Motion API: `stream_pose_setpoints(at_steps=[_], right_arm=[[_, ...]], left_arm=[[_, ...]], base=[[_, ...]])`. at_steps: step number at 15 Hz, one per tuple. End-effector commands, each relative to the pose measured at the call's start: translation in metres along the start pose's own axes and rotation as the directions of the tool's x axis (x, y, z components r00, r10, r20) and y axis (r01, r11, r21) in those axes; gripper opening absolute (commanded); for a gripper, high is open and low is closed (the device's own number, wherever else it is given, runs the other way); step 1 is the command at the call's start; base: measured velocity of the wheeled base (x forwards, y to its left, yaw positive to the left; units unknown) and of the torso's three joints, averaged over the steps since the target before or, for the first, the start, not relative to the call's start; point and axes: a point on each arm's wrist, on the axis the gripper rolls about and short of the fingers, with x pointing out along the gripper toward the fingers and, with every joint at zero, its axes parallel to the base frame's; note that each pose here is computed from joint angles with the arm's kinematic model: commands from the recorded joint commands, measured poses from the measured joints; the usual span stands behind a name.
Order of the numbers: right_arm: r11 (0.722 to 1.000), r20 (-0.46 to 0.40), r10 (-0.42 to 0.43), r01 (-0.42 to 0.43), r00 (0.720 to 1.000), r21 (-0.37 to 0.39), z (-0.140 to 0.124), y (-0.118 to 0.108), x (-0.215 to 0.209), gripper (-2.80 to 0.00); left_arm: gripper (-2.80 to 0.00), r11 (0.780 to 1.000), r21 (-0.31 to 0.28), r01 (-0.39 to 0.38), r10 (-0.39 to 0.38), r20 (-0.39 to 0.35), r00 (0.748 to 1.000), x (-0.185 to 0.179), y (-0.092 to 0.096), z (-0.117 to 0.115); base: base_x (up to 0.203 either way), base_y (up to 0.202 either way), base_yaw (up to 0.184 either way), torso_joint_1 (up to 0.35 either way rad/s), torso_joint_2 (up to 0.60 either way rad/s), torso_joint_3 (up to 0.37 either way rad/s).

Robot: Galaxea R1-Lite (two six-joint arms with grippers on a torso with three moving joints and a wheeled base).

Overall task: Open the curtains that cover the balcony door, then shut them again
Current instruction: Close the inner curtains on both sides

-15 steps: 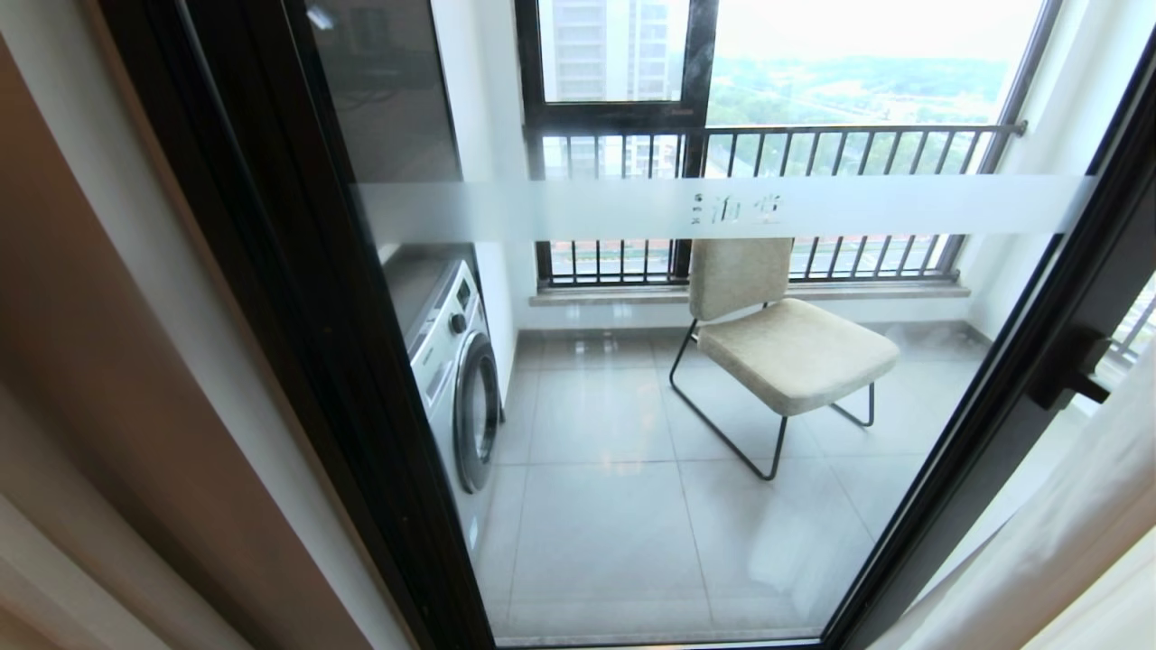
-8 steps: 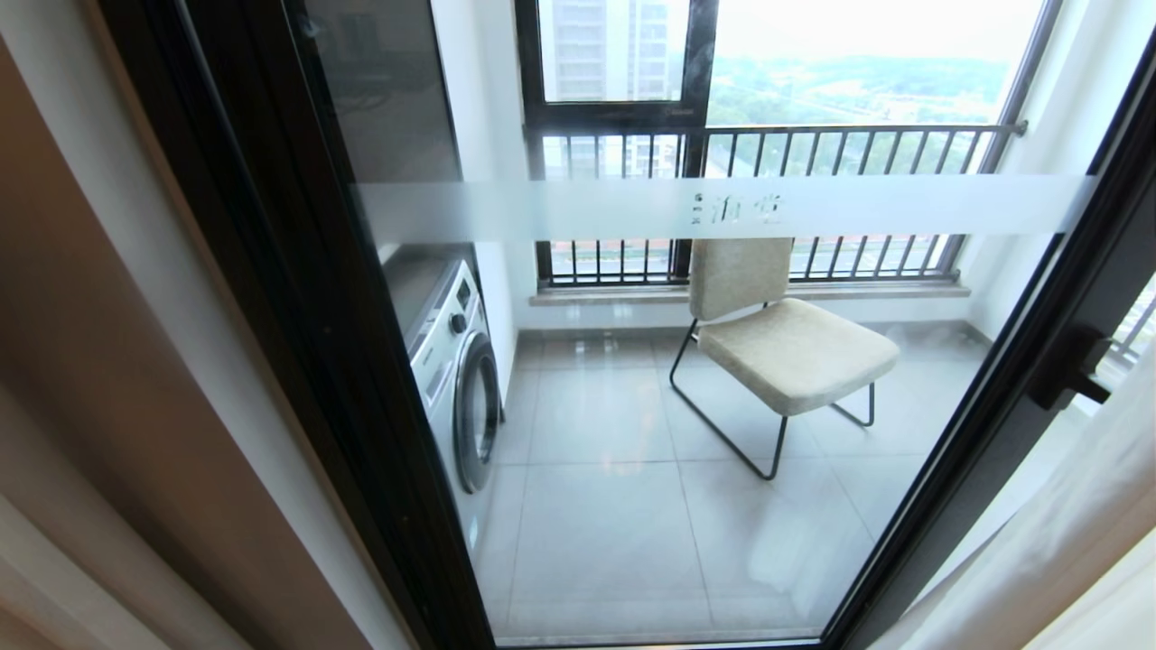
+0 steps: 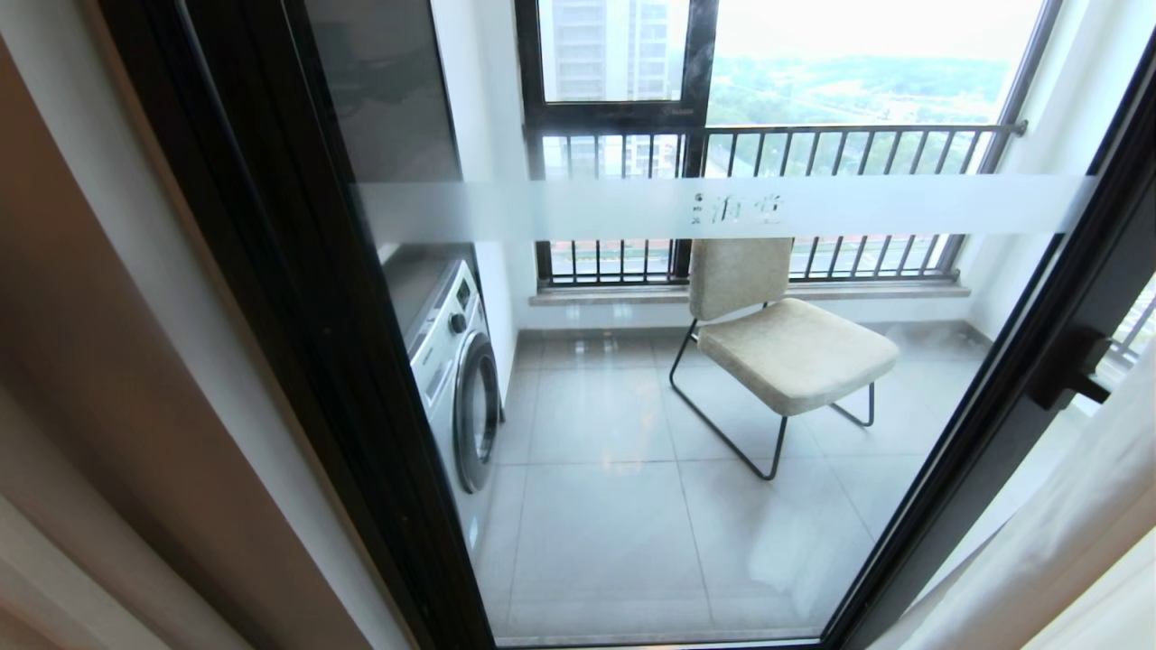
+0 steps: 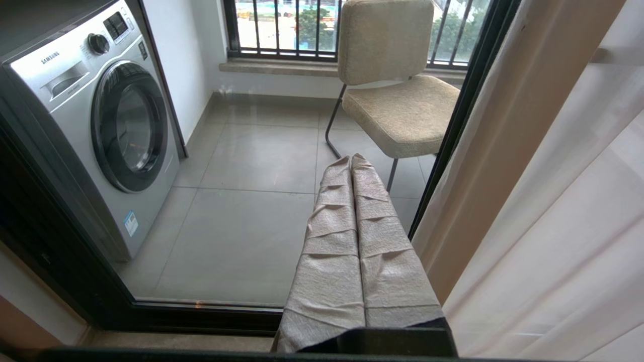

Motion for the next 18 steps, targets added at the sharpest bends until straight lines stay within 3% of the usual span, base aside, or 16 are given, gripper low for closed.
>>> stream_pose_setpoints(at_steps=[1,4,13,18], right_arm=[[1.000,-0.001,0.000,0.000,1.000,-0.001,0.000,0.000,0.000,-2.80],[1.000,-0.001,0.001,-0.001,1.000,-0.001,0.000,0.000,0.000,-2.80],[1.000,-0.001,0.001,-0.001,1.000,-0.001,0.000,0.000,0.000,-2.80],[1.000,-0.001,0.002,-0.002,1.000,-0.001,0.000,0.000,0.000,-2.80]], left_arm=[[0.00,1.000,0.002,0.017,-0.017,-0.009,1.000,0.028,-0.003,-0.014],[0.00,0.999,-0.011,0.050,-0.049,0.045,0.998,0.048,-0.008,-0.021],[0.00,0.982,-0.015,0.186,-0.184,0.108,0.977,0.078,-0.020,-0.031],[0.00,0.979,-0.015,0.204,-0.201,0.130,0.971,0.083,-0.024,-0.034]], base=[[0.000,0.000,0.000,0.000,0.00,0.000],[0.000,0.000,0.000,0.000,0.00,0.000],[0.000,0.000,0.000,0.000,0.00,0.000],[0.000,0.000,0.000,0.000,0.00,0.000]])
